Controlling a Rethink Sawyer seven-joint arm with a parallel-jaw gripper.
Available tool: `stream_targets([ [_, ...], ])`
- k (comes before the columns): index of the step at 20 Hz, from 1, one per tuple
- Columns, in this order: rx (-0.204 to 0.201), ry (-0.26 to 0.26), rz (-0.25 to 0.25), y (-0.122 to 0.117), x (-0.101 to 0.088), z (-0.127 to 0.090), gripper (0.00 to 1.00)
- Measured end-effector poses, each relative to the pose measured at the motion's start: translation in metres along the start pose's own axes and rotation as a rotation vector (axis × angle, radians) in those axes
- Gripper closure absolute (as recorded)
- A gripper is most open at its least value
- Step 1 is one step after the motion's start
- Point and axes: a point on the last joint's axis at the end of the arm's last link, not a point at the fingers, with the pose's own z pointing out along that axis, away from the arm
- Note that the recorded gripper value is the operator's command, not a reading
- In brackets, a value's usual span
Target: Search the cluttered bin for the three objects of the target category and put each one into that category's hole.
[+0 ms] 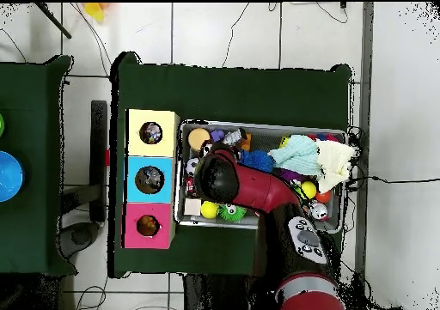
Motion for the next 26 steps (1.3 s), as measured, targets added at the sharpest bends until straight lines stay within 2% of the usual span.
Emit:
stream_targets([
  [10, -0.013, 0.004, -0.003, 0.007, 0.002, 0.002, 0.0],
  [11, -0.021, 0.009, -0.003, 0.01, 0.004, 0.005, 1.0],
  [26, -0.029, 0.015, -0.004, 0.014, 0.006, 0.008, 1.0],
])
